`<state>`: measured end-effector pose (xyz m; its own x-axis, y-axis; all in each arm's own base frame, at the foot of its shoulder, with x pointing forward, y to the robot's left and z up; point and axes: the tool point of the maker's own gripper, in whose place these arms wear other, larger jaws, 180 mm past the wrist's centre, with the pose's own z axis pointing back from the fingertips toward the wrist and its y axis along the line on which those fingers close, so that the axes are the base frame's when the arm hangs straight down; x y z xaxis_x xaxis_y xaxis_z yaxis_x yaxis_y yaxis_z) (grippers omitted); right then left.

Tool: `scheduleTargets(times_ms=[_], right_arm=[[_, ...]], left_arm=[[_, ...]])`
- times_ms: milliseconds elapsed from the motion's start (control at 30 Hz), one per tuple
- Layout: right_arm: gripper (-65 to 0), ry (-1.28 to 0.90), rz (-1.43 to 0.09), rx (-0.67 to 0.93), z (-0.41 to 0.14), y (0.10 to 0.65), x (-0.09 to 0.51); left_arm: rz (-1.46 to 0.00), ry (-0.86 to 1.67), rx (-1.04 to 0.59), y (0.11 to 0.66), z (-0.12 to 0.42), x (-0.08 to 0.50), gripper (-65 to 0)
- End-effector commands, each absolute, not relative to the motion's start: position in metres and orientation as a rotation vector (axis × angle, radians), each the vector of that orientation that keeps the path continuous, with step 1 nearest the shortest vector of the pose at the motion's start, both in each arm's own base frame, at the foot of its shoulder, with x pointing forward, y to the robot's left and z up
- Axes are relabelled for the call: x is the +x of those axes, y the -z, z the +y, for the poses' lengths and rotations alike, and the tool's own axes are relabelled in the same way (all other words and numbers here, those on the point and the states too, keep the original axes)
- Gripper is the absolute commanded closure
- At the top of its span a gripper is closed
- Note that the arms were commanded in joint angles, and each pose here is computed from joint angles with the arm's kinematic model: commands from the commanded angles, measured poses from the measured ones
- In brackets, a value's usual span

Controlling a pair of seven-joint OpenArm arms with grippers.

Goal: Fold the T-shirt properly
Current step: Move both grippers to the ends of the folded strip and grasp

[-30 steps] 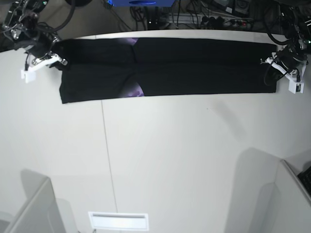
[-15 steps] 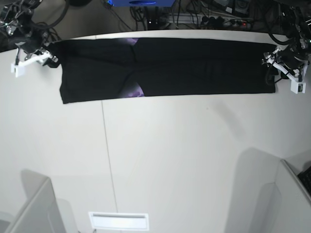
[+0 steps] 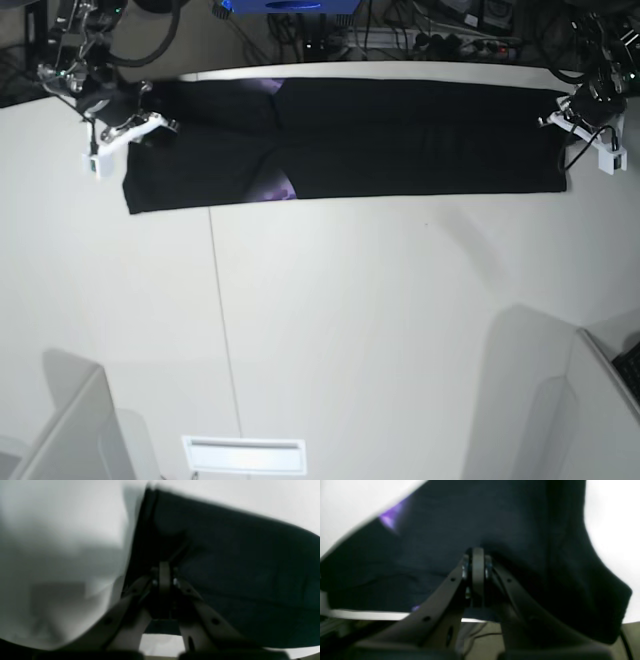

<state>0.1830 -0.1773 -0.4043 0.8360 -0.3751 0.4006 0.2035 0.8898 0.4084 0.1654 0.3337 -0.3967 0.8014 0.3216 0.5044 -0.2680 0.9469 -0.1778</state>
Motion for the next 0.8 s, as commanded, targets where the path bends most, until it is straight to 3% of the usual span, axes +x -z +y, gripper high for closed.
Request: scheduleTargets(times_ms=[0, 367, 600, 767], right_arm=[[0.0, 0.307, -0.522, 0.362, -0.178, 0.401, 0.191], [0.0, 0.338, -0.498, 0.255, -0.196, 0.43, 0.233], [0.0, 0.326, -0.563, 0.253, -0.2, 0.416, 0.276], [0.0, 0.271, -0.676, 0.243, -0.195, 0.378, 0.288]], left_arm=[[-0.589, -0.316, -0.102, 0.394, 0.337, 0.172, 0.0], [-0.574, -0.364, -0.12, 0.449, 0.327, 0.207, 0.0], [-0.625, -0.314, -0.071, 0.424, 0.333, 0.252, 0.0], [-0.713, -0.354, -0.025, 0.373, 0.355, 0.259, 0.0]])
